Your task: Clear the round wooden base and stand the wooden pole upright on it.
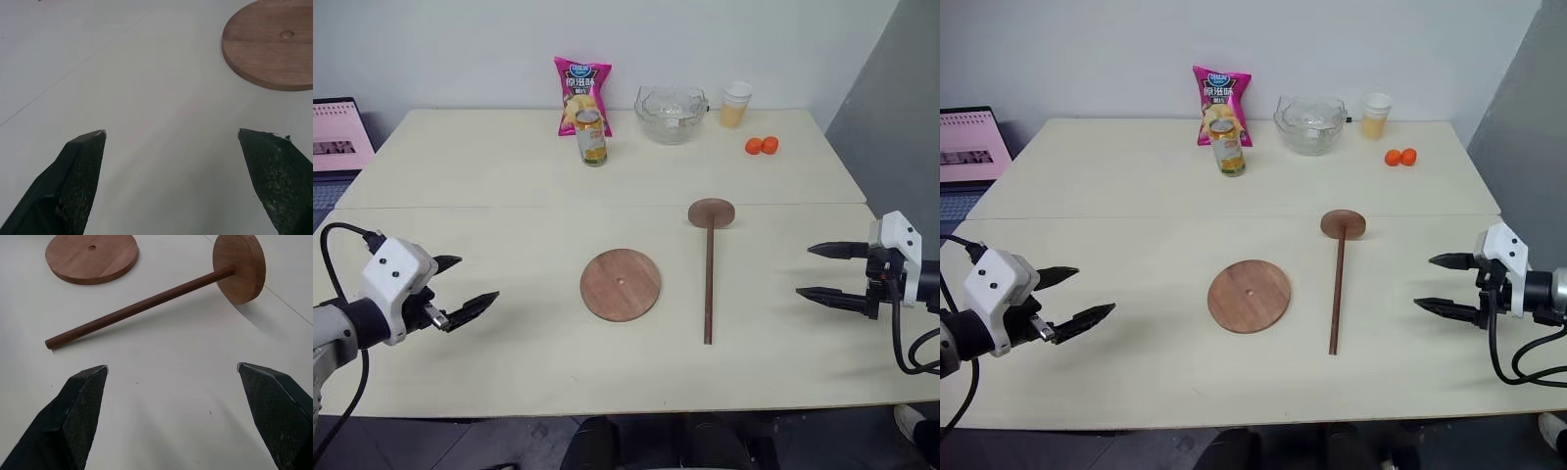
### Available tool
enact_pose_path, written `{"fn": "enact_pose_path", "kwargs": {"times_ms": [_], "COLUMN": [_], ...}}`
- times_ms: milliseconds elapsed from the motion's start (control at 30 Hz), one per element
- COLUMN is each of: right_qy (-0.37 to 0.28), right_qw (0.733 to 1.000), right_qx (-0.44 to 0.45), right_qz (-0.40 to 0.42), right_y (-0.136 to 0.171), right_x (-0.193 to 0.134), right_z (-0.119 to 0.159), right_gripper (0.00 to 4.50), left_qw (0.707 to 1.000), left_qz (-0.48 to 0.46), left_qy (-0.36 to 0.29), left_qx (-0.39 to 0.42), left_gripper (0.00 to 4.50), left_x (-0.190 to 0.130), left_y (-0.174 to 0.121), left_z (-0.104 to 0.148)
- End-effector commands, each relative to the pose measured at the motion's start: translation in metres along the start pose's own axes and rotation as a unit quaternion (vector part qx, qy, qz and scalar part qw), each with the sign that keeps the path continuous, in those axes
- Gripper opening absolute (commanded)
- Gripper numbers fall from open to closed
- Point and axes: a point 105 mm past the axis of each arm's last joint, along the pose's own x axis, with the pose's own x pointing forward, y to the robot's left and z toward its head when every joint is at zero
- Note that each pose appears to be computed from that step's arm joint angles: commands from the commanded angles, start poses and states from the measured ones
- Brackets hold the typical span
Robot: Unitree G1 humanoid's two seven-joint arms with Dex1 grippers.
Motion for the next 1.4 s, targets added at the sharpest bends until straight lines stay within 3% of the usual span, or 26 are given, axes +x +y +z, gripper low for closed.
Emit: {"fn": "enact_pose_path", "kwargs": {"times_ms": [33, 267, 567, 800, 1000, 1100, 1200, 1400], "right_qy": [-0.008, -0.008, -0.018, -0.035, -0.031, -0.043, -0.038, 0.063], "right_qw": [1.000, 1.000, 1.000, 0.999, 0.999, 0.997, 0.994, 0.961], "right_qx": [-0.026, -0.027, -0.022, 0.002, 0.011, 0.064, 0.099, 0.214], "right_qz": [-0.004, 0.000, -0.006, 0.005, -0.021, 0.018, -0.020, -0.162], "right_y": [-0.002, -0.002, -0.006, 0.001, 0.011, 0.026, 0.020, -0.017], "right_x": [-0.003, -0.001, 0.004, 0.003, 0.022, 0.039, 0.054, 0.085], "right_z": [0.010, 0.011, 0.015, 0.029, 0.041, 0.053, 0.062, 0.051], "right_gripper": [4.45, 4.45, 4.45, 4.45, 4.45, 4.45, 4.45, 4.45], "left_qw": [1.000, 1.000, 0.998, 0.982, 0.960, 0.950, 0.945, 0.946], "left_qz": [0.005, 0.008, -0.014, -0.113, -0.213, -0.246, -0.255, -0.248], "left_qy": [-0.004, 0.003, -0.047, -0.122, -0.146, -0.160, -0.174, -0.177], "left_qx": [0.019, 0.021, 0.046, 0.089, 0.108, 0.109, 0.107, 0.105], "left_gripper": [4.50, 4.50, 4.50, 4.50, 4.50, 4.50, 4.50, 4.50], "left_x": [-0.004, -0.003, 0.003, 0.031, 0.049, 0.055, 0.059, 0.066], "left_y": [0.004, 0.003, -0.001, -0.037, -0.081, -0.095, -0.098, -0.097], "left_z": [0.004, 0.001, 0.021, 0.073, 0.091, 0.098, 0.102, 0.101]}}
